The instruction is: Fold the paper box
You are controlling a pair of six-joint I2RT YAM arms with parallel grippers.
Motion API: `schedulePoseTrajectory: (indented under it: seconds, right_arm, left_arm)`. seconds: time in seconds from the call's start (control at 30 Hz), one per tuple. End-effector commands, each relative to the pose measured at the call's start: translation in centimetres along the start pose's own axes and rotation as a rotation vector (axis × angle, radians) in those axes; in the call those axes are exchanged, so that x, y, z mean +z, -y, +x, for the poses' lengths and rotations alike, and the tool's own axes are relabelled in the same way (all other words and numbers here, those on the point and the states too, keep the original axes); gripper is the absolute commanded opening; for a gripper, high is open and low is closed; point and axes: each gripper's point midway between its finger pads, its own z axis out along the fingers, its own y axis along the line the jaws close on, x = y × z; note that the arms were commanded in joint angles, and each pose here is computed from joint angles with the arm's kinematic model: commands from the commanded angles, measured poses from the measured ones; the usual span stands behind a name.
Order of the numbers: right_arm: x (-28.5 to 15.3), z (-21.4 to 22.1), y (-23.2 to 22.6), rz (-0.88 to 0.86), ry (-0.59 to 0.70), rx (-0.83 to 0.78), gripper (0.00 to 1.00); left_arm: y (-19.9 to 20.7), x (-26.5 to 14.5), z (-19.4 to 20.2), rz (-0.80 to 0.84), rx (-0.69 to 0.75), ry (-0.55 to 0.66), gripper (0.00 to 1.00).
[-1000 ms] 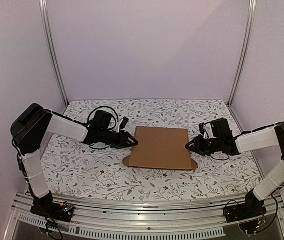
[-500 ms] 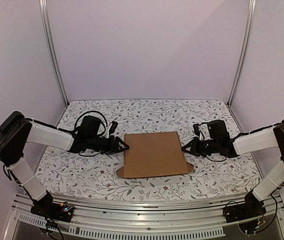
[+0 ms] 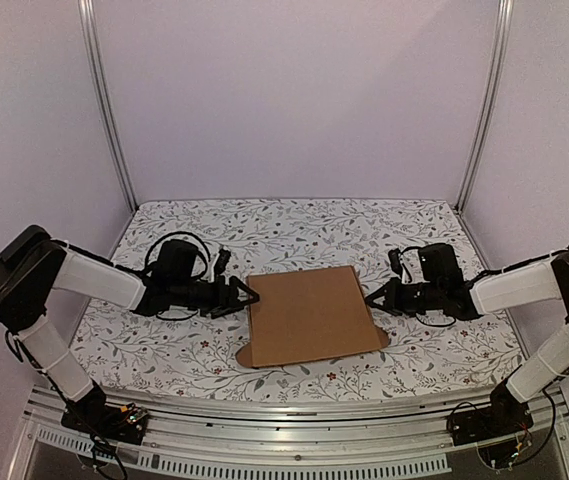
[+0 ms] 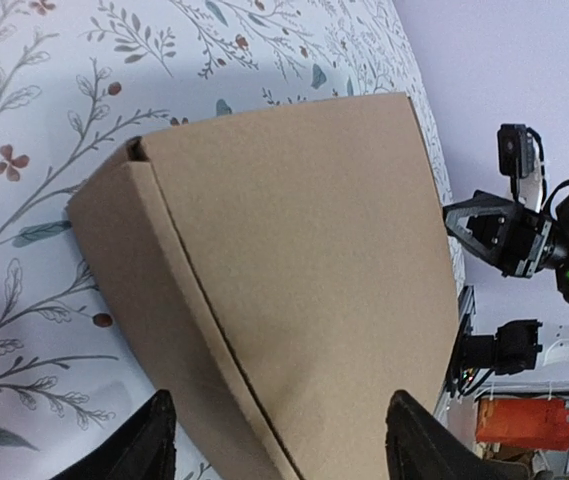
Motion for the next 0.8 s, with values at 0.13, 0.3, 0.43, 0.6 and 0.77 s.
schedulePoseTrajectory:
  seconds: [0.13,0.3,0.43,0.6,0.77]
  right_arm:
    - [-0.5,4.8,3.8,0.139,-0.132,0.045,0.0]
    - [-0.6,4.9,4.0,0.145,-0.128,0.046,0.0]
    - [-0.6,5.3,4.4,0.153,-0.134,0.052,0.0]
    - [-0.7,6.0,5.0,0.168,-0.139,0.062,0.0]
    - [-1.1,6.6,6.0,0.201,-0.136,0.069,0.0]
  left_arm:
    - [-1.1,0.9,0.5,0.032,-0.103,0.01,1.0]
    - [-1.5,0.9,0.9,0.031,-0.14,0.01,1.0]
    - [-1.3,1.6,1.4,0.071,-0.178,-0.002,0.99]
    - [-1.3,2.9,2.4,0.107,-0.224,-0.026,1.0]
    - [-1.8,3.3,3.0,0.105,-0.244,-0.039,1.0]
